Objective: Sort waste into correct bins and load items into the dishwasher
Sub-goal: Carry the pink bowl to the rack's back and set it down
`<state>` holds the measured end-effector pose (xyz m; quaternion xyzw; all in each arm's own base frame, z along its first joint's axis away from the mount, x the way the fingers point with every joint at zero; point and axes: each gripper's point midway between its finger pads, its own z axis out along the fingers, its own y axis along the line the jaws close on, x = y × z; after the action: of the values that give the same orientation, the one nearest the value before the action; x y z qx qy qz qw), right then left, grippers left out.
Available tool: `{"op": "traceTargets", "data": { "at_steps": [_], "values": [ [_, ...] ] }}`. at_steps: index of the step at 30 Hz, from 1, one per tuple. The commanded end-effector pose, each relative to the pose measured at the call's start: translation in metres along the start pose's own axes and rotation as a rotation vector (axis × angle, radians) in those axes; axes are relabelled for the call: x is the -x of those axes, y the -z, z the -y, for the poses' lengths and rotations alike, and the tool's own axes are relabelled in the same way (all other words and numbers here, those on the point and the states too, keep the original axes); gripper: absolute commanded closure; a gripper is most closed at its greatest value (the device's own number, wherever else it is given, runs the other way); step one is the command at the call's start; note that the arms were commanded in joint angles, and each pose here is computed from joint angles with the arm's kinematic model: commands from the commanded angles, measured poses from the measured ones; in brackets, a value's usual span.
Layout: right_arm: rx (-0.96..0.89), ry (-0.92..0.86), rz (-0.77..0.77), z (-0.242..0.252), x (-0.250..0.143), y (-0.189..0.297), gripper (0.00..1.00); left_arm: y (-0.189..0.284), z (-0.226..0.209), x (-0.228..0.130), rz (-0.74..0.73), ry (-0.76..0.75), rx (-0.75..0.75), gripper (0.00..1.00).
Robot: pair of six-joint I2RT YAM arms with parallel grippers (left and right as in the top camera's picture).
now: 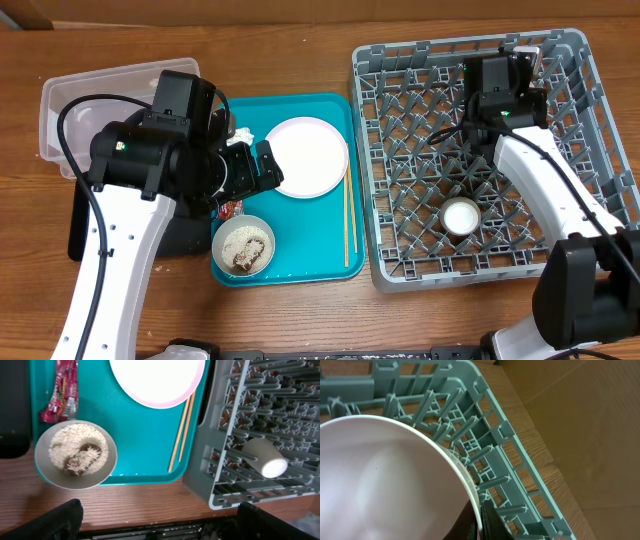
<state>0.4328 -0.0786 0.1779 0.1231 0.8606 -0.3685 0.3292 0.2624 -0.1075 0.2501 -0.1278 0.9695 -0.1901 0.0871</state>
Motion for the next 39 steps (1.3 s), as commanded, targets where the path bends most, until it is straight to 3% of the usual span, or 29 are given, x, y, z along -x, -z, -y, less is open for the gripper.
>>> {"op": "traceTargets", "data": {
  "at_steps": [1,10,16,26,39],
  "values": [
    [-0.022,0.023,0.01,0.006,0.006,0.0,0.96,0.025,-0.006,-0.007,0.093,-0.057,0.03,0.0],
    [-0.093,0.138,-0.001,0.004,0.001,-0.011,0.96,0.056,-0.034,-0.025,0.19,-0.058,0.137,0.0],
    [-0.221,0.165,-0.013,0.011,-0.004,-0.021,0.96,0.061,-0.038,-0.042,0.15,-0.144,0.136,0.0],
    [-0.166,0.196,0.026,-0.015,0.0,-0.005,0.96,0.081,-0.036,-0.051,0.239,-0.22,0.096,0.0],
    [-0.045,0.281,0.081,-0.063,-0.007,0.026,0.96,0.076,-0.037,-0.048,0.217,-0.215,0.111,0.0]
  ]
}}
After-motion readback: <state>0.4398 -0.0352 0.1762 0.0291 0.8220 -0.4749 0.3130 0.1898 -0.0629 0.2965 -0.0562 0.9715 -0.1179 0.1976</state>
